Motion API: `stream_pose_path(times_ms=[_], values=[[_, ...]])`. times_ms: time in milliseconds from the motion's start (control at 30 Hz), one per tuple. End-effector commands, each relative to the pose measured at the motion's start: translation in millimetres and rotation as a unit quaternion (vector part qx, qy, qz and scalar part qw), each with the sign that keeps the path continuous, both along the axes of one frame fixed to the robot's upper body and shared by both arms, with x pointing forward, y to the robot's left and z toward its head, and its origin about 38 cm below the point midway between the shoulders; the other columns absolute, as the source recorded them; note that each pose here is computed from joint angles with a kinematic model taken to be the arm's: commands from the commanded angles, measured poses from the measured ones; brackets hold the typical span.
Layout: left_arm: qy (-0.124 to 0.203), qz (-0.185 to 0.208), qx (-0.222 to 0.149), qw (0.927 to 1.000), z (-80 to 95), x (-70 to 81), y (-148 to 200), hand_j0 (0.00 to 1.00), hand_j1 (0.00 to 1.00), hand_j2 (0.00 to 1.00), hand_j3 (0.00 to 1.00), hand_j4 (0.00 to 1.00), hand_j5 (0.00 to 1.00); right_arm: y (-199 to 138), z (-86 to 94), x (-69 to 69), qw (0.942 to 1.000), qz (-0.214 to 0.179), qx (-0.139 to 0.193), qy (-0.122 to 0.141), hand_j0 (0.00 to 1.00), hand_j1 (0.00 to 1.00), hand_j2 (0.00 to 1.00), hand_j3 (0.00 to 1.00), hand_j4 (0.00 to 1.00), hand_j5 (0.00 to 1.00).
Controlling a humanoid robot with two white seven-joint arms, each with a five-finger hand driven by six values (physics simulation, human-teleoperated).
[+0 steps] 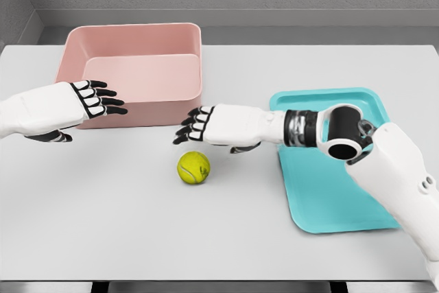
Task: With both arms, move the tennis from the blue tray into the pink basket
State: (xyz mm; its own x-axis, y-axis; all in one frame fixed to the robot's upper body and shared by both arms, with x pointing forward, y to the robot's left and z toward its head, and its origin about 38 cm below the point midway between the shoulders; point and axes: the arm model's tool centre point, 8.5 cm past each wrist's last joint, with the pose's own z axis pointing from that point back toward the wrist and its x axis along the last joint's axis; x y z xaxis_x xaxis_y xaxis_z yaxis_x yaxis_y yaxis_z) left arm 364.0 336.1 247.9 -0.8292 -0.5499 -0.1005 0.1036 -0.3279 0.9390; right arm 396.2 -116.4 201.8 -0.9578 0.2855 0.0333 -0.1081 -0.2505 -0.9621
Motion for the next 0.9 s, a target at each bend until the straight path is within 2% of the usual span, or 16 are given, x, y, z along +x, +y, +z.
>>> stream_pose_path(times_ms=[0,67,100,167,233,267,300,333,433,467,533,567,667,733,867], values=[[0.001,-0.001,-0.005,1.0,-0.2,0.1,-2,1.0,1.0,1.0,1.0,1.0,1.0,-21,47.4,-4.8,0.9979,-0.009,0.036,-0.052,1.0,1.0,1.0,1.0,1.0,1.0],[0.0,-0.007,-0.009,0.9999,-2.7,-0.2,-8,1.0,1.0,1.0,1.0,1.0,1.0,-48,55.2,-0.3,0.9967,-0.038,0.044,-0.056,1.0,1.0,1.0,1.0,1.0,1.0],[0.005,-0.013,-0.007,0.9999,-8.9,-0.6,-13,1.0,1.0,1.0,1.0,1.0,1.0,-64,64.9,-3.2,0.9953,-0.049,0.056,-0.062,1.0,1.0,1.0,1.0,1.0,1.0],[0.0,-0.029,-0.008,0.9996,-16.6,-0.1,-27,1.0,1.0,1.0,1.0,1.0,1.0,-104,84.7,-3.1,0.9919,-0.076,0.087,-0.053,1.0,1.0,1.0,1.0,1.0,1.0],[-0.008,-0.048,-0.008,0.9988,-19.9,2.2,-45,1.0,1.0,1.0,1.0,1.0,1.0,-147,99.3,-8.2,0.985,-0.111,0.124,-0.045,1.0,1.0,1.0,1.0,1.0,1.0],[-0.007,-0.059,-0.005,0.9982,-23.3,3.6,-54,1.0,1.0,1.0,1.0,1.0,1.0,-175,99.6,-14.1,0.9775,-0.145,0.148,-0.041,1.0,1.0,1.0,1.0,1.0,1.0],[-0.007,-0.065,-0.008,0.9978,-23.9,4.3,-59,1.0,1.0,1.0,1.0,1.0,1.0,-196,94.4,-20.5,0.9707,-0.174,0.161,-0.038,1.0,1.0,1.0,1.0,1.0,1.0],[-0.008,-0.072,-0.008,0.9973,-24.7,5.5,-66,1.0,1.0,1.0,1.0,1.0,1.0,-212,84.2,-29.1,0.9647,-0.194,0.177,-0.021,1.0,1.0,1.0,1.0,1.0,1.0],[-0.004,-0.106,-0.008,0.9943,-30.1,7.1,-94,1.0,1.0,1.0,1.0,1.0,1.0,-240,55.3,-48.9,0.9493,-0.244,0.198,0.008,1.0,1.0,1.0,1.0,1.0,1.0],[-0.002,-0.111,-0.006,0.9938,-30.8,7.1,-97,1.0,1.0,1.0,1.0,1.0,1.0,-249,52.1,-53.7,0.9428,-0.259,0.209,0.007,1.0,1.0,1.0,1.0,1.0,1.0],[0.001,-0.131,-0.009,0.9913,-33.7,7.0,-113,1.0,1.0,1.0,1.0,1.0,1.0,-257,35.5,-64.2,0.9359,-0.279,0.214,0.025,1.0,1.0,1.0,1.0,1.0,1.0],[0.003,-0.138,-0.008,0.9905,-35.3,6.4,-118,1.0,1.0,1.0,1.0,1.0,1.0,-256,28.9,-67.0,0.9348,-0.281,0.214,0.033,1.0,1.0,1.0,1.0,1.0,1.0],[0.007,-0.151,-0.012,0.9885,-37.6,6.0,-129,1.0,1.0,1.0,1.0,1.0,1.0,-256,25.3,-68.4,0.9324,-0.283,0.222,0.036,1.0,1.0,1.0,1.0,1.0,1.0],[0.012,-0.159,-0.02,0.987,-40.5,4.9,-137,1.0,1.0,1.0,1.0,1.0,1.0,-252,17.4,-71.1,0.9289,-0.283,0.234,0.047,1.0,1.0,1.0,1.0,1.0,1.0],[0.03,-0.167,-0.042,0.9846,-44.3,2.6,-146,1.0,1.0,1.0,1.0,1.0,1.0,-252,17.6,-71.4,0.9285,-0.282,0.236,0.049,1.0,1.0,1.0,1.0,1.0,1.0]])
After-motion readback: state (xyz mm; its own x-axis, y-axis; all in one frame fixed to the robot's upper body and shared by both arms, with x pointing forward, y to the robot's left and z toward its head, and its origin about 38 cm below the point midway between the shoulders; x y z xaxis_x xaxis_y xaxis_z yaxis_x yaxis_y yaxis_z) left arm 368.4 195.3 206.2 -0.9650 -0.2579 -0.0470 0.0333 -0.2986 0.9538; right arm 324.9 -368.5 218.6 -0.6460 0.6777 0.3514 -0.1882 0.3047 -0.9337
